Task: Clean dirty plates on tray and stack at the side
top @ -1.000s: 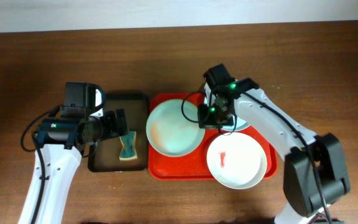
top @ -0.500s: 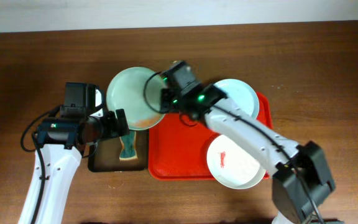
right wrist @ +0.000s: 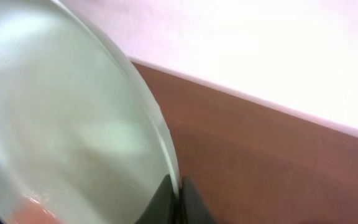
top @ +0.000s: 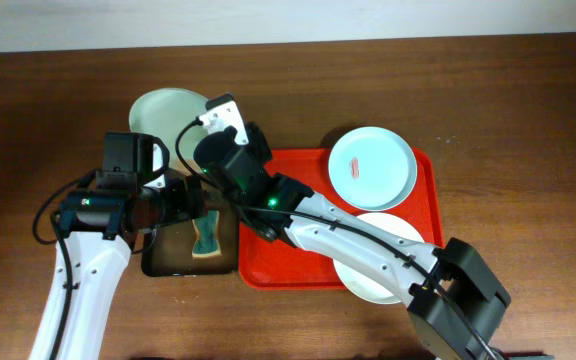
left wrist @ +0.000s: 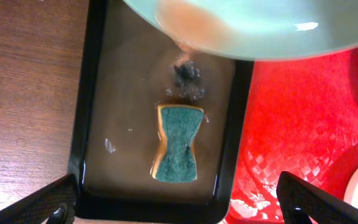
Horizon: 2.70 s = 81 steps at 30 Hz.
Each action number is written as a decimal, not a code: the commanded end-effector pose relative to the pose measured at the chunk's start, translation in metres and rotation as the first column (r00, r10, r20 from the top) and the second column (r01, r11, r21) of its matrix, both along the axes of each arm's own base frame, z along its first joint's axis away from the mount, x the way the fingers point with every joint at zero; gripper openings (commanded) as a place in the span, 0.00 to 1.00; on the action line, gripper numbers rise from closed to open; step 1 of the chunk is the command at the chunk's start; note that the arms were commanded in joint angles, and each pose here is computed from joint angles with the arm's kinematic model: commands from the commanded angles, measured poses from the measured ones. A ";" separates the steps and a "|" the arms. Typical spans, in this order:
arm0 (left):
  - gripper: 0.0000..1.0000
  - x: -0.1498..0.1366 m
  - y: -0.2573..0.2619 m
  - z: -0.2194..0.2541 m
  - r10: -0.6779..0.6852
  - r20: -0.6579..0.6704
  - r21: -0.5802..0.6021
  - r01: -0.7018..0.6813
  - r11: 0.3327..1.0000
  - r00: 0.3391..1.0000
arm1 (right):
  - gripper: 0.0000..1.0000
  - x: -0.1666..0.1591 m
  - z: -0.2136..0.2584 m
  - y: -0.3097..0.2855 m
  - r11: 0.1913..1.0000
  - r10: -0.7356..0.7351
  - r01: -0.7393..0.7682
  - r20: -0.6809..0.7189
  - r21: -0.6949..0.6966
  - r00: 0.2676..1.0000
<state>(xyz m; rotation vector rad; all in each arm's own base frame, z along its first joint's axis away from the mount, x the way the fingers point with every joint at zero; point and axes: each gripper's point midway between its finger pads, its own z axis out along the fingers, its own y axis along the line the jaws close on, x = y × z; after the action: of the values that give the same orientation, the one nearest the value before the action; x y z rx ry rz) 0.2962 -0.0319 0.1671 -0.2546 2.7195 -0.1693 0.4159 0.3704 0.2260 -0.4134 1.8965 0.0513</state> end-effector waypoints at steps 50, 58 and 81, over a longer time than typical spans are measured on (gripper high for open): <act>0.99 0.003 -0.001 0.008 -0.012 0.025 -0.006 0.013 1.000 1.000 | 0.04 0.008 -0.040 -0.100 0.944 -0.166 0.273 -0.449 0.184 0.878; 0.99 0.003 -0.001 0.008 -0.012 0.025 -0.006 0.013 1.000 1.000 | 0.04 0.019 -0.060 -0.222 0.780 0.088 0.453 -0.792 0.432 0.604; 0.99 0.003 -0.001 0.008 -0.012 0.025 -0.006 0.013 1.000 1.000 | 0.04 -0.163 -0.183 -0.544 0.214 -0.307 0.960 -0.945 -0.180 -0.109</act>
<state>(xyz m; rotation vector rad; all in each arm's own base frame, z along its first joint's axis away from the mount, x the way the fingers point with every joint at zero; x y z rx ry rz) 0.2963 -0.0320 0.1672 -0.2451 2.7198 -0.1679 0.2679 -0.1607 0.0452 1.6558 2.6894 0.3349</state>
